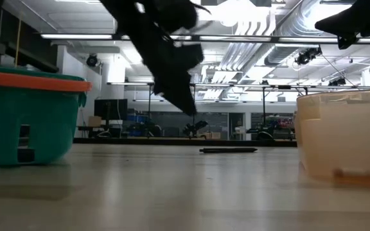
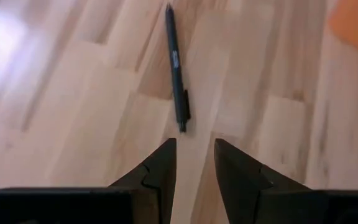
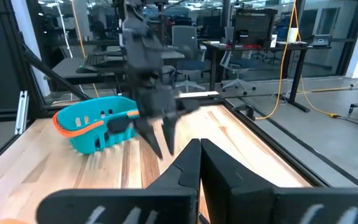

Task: Sort pens & pencils
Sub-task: Put the black pen into the blue bin, then adjust the orange bin

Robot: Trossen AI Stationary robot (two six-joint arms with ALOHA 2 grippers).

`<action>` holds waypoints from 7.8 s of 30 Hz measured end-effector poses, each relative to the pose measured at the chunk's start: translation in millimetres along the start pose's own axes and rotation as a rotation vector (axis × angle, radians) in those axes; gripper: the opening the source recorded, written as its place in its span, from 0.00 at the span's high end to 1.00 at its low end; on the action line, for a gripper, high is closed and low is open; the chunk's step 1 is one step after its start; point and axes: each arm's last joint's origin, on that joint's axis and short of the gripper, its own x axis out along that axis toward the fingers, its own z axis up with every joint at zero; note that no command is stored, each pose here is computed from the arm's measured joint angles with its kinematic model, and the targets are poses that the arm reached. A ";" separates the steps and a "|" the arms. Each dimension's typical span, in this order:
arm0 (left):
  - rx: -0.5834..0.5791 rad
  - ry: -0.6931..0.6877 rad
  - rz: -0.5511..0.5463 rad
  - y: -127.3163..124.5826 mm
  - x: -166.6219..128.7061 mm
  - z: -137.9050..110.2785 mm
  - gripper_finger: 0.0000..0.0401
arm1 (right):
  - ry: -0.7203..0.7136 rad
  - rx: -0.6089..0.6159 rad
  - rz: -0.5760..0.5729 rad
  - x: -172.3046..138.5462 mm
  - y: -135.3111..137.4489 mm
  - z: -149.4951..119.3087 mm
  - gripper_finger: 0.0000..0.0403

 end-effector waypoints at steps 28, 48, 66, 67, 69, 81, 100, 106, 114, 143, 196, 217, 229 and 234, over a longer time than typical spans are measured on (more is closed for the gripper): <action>-0.070 -0.019 0.011 17.8 84.5 30.7 0.56 | 0.015 -0.005 0.000 0.1 0.1 -1.4 1.00; -0.085 -0.004 0.044 16.1 104.5 12.1 0.64 | 0.017 -0.005 0.000 0.1 0.0 -1.6 1.00; -0.063 0.095 0.019 16.8 93.2 10.2 0.92 | 0.019 -0.006 0.000 0.1 0.0 -1.8 1.00; -0.057 0.113 0.021 17.3 89.2 10.6 0.92 | 0.019 -0.006 0.000 0.1 0.0 -1.8 1.00; -0.049 0.112 0.020 18.0 81.7 15.4 0.96 | 0.019 -0.006 0.000 0.1 0.0 -1.8 1.00; -0.003 0.117 -0.002 16.9 -16.1 36.7 0.98 | 0.026 -0.009 0.000 0.1 0.0 -2.6 1.00; 0.228 0.271 -0.017 -52.5 -116.7 0.5 0.97 | 0.030 -0.010 0.000 0.1 0.0 -2.9 1.00; 0.269 0.273 -0.014 -55.3 -105.7 -16.3 0.97 | 0.030 -0.010 0.000 0.1 0.0 -2.9 1.00; 0.275 0.248 -0.036 -42.4 -104.6 -54.4 0.97 | 0.038 -0.012 0.000 -0.1 0.0 -3.7 1.00; 0.423 0.249 -0.117 -29.7 -214.0 -107.6 0.96 | 0.073 -0.024 0.000 -0.3 -0.1 -7.2 1.00; 0.547 0.237 -0.040 -47.8 -181.6 -149.8 0.66 | 0.078 -0.026 0.000 -0.4 -0.1 -7.8 1.00; 0.223 -0.317 -0.112 -2.6 -207.6 -119.5 0.83 | 0.085 -0.028 0.000 -0.5 -0.2 -8.4 1.00; 0.042 -0.771 -0.186 20.8 -188.3 -143.7 0.98 | 0.108 -0.036 0.000 0.4 0.1 -10.4 1.00; -0.041 -0.854 -0.091 29.8 -181.1 -156.4 0.99 | 0.109 -0.036 0.000 0.4 0.1 -10.5 1.00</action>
